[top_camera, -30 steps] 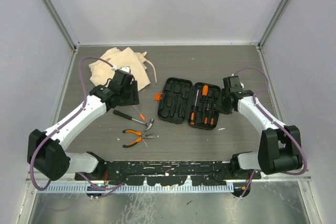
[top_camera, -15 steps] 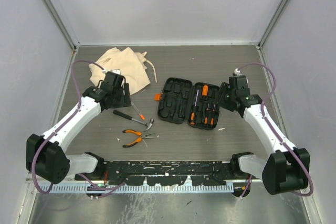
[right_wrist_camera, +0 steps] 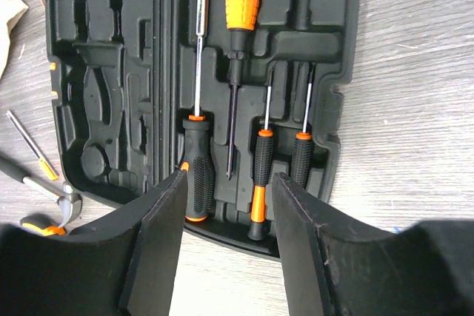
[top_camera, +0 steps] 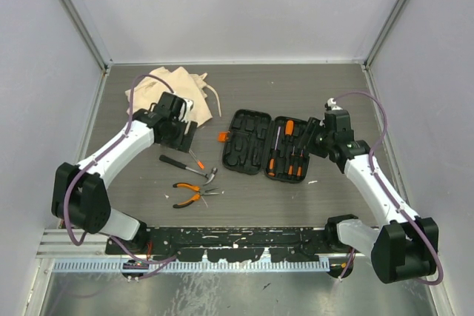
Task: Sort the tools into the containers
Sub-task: Pick up the hammer at the center of the board, then place the hammer in the storage box.
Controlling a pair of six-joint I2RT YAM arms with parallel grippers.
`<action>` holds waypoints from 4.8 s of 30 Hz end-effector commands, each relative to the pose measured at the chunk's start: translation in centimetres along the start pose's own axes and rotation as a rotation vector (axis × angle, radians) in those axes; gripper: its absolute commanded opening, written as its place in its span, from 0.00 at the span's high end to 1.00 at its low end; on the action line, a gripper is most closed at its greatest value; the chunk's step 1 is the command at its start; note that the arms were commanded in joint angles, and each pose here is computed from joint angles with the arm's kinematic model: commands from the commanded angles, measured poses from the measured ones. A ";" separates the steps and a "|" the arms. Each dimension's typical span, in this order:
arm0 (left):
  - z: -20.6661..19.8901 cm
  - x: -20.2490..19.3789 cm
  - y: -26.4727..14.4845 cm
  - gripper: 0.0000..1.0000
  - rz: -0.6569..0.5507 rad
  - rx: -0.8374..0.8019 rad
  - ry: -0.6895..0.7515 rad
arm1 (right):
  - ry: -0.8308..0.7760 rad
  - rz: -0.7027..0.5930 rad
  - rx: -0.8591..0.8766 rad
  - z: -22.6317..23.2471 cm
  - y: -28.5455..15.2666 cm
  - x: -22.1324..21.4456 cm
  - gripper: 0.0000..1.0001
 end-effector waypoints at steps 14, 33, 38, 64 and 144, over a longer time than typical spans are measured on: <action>-5.8 -0.1 1.0 0.29 -0.143 -0.529 0.610 | 0.014 0.003 0.176 2.0 0.3 -0.5 0.45; -6.9 -4.3 5.7 0.39 0.063 -0.522 0.893 | 0.019 0.040 0.199 2.1 0.7 -1.3 0.45; -6.7 -4.3 6.4 0.39 0.067 -0.498 0.903 | 0.018 0.039 0.196 2.1 0.8 -1.2 0.45; -7.5 -4.4 5.0 0.93 0.044 -0.431 1.005 | 0.047 0.068 0.192 1.9 1.3 -1.9 0.45; -25.7 14.1 7.2 1.00 -0.159 -0.004 -0.152 | 0.126 0.033 0.019 -0.6 -1.0 -3.3 0.45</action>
Point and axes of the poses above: each gripper's point midway between its finger pads, its own y axis out along the fingers, its own z axis along the line the jaws close on, x = y × z, the point moved 4 cm from there along -y, back along the fingers, and after that the axes turned 4 degrees about -y, right-handed, at the moved point
